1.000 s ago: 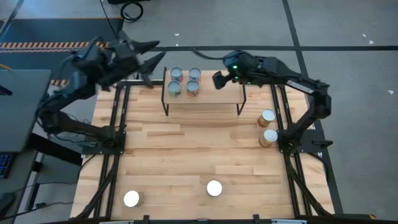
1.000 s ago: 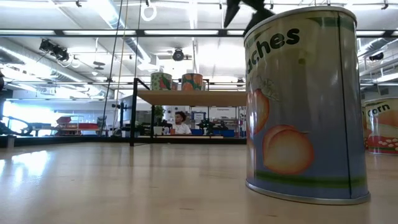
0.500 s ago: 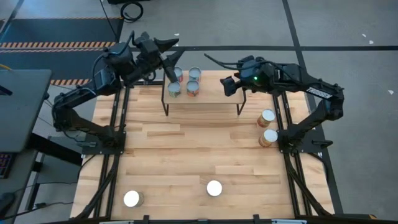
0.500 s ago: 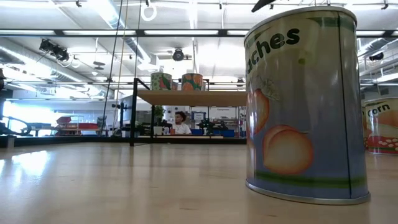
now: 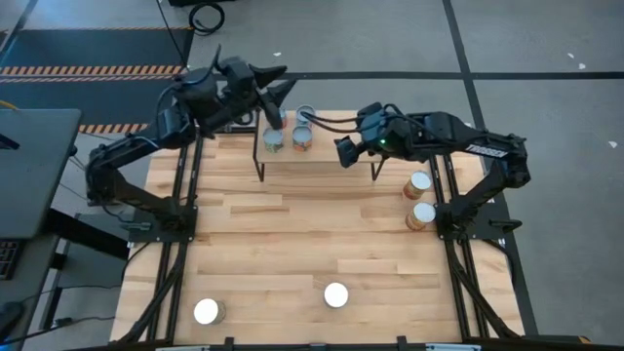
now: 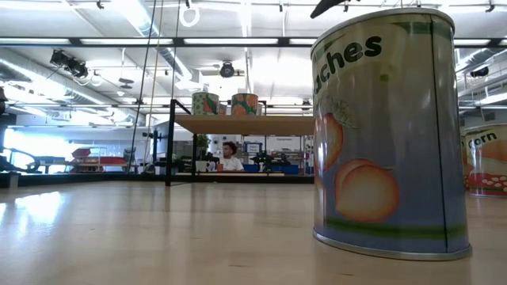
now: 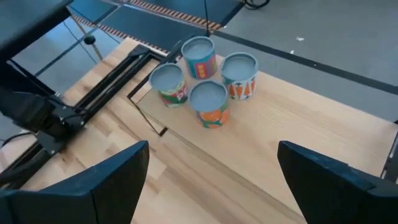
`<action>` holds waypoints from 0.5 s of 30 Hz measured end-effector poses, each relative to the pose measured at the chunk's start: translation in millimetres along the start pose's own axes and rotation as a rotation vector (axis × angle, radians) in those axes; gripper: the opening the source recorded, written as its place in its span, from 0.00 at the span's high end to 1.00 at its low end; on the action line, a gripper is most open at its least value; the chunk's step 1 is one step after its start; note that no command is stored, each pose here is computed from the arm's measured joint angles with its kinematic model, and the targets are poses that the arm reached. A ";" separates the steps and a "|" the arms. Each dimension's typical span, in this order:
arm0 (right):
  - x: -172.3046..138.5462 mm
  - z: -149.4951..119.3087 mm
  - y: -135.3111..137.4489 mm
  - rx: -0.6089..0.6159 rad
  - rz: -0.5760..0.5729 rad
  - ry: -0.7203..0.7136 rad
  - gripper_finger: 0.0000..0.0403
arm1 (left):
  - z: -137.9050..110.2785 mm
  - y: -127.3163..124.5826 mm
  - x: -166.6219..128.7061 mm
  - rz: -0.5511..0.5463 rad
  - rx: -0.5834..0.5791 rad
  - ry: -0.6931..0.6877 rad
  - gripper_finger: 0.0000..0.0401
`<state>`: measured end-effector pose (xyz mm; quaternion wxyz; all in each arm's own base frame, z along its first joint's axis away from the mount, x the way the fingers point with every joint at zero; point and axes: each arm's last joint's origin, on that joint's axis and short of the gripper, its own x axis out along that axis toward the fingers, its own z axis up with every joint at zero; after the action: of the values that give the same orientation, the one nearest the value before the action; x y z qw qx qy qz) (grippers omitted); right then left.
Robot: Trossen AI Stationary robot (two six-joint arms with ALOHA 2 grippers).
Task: Pick and place cans onto a shelf
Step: Put the can of oranges on the shelf aligned with the can of carrots
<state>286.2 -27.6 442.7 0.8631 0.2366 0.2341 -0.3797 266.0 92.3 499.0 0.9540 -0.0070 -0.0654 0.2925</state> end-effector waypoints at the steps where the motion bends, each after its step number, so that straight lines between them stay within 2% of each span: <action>1: 0.6 -0.2 0.1 -0.006 -0.002 0.001 0.10 | -0.3 -0.2 1.7 0.001 -0.002 -0.006 0.53; 9: 18.9 5.2 -3.5 -0.041 -0.055 -0.005 0.10 | -1.2 -0.6 10.0 0.014 0.010 -0.050 0.53; 11: 26.0 8.2 -2.9 -0.036 -0.064 -0.022 0.11 | -0.6 0.5 6.1 0.014 0.025 -0.031 0.53; 15: 41.5 13.1 5.8 -0.115 -0.020 -0.053 0.14 | 12.8 6.5 -15.4 0.014 0.020 -0.035 0.53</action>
<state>318.5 -54.4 430.1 0.8773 0.1740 0.2349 -0.3805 248.1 88.7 509.6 0.9507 0.0075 -0.0793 0.2997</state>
